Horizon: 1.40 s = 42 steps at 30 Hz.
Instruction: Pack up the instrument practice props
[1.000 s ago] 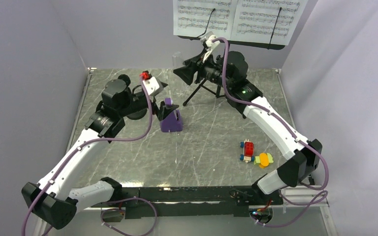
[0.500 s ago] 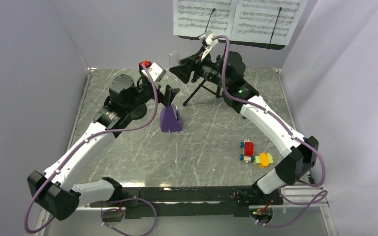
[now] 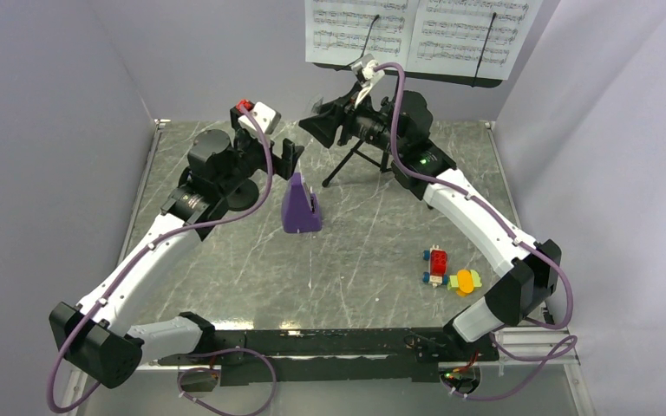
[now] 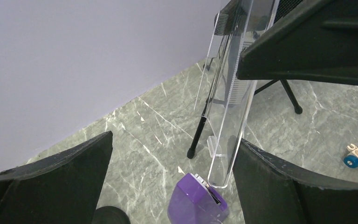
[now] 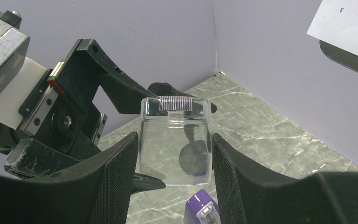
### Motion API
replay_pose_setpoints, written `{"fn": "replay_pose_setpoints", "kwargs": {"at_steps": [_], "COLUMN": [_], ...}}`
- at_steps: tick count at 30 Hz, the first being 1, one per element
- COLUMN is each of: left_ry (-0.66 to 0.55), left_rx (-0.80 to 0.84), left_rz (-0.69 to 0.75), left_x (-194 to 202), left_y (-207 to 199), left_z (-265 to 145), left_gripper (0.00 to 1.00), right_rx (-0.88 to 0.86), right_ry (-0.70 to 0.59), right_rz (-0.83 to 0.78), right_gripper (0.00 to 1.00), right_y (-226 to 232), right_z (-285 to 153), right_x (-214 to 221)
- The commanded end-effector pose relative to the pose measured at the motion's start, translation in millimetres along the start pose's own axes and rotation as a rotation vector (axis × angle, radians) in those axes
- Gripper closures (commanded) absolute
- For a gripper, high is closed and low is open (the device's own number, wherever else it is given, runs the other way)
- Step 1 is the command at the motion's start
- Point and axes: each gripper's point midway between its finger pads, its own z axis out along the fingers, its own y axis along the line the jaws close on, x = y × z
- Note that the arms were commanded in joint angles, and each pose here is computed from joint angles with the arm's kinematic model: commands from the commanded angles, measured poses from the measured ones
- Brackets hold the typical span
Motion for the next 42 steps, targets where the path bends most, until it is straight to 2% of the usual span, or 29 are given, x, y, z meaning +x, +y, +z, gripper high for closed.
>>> {"fn": "replay_pose_setpoints", "kwargs": {"at_steps": [1,5,9,12,13,15,19,25,30,36,40,42], "left_ry": [-0.059,-0.056,0.069,0.213,0.248,0.303,0.344,0.411,0.479,0.543,0.568,0.547], "left_rx": [-0.029,-0.012,0.161,0.304,0.364,0.480,0.517,0.602,0.633,0.700,0.769,0.791], "left_rz": [-0.008,0.009,0.098,0.236,0.304,0.347,0.343,0.319,0.300,0.320,0.288,0.277], "left_x": [-20.2,-17.2,12.6,55.8,68.9,90.9,104.4,119.9,138.5,161.6,174.4,176.4], "left_y": [6.4,3.5,-20.9,-31.0,-32.1,-38.2,-35.5,-34.2,-23.7,-12.9,-16.8,-21.2], "left_z": [-6.3,-8.0,-17.3,-31.0,-36.5,-43.1,-25.3,8.0,22.7,18.8,14.5,15.1], "left_gripper": [0.01,0.01,0.01,0.01,0.01,0.01,0.01,0.01,0.14,0.17,0.29,0.30], "right_rx": [-0.035,-0.062,-0.167,-0.178,-0.197,-0.207,-0.230,-0.323,-0.354,-0.358,-0.362,-0.392], "right_ry": [-0.061,-0.052,-0.023,0.031,0.054,0.074,0.086,0.104,0.101,0.125,0.138,0.145], "right_rz": [-0.038,-0.071,-0.209,-0.293,-0.313,-0.305,-0.347,-0.441,-0.462,-0.468,-0.464,-0.460], "right_gripper": [1.00,1.00,1.00,1.00,1.00,1.00,1.00,1.00,1.00,1.00,1.00,1.00], "right_y": [11.9,12.3,18.0,5.4,1.1,-11.3,-24.8,-19.8,-16.7,-16.6,-19.1,-16.5], "right_z": [-9.2,-10.6,-18.9,-27.8,-30.6,-38.2,-51.0,-70.6,-87.6,-95.2,-95.4,-95.8], "right_x": [-23.2,-21.4,-11.5,-7.7,-3.3,1.3,15.2,48.1,61.3,69.2,77.5,82.2]}}
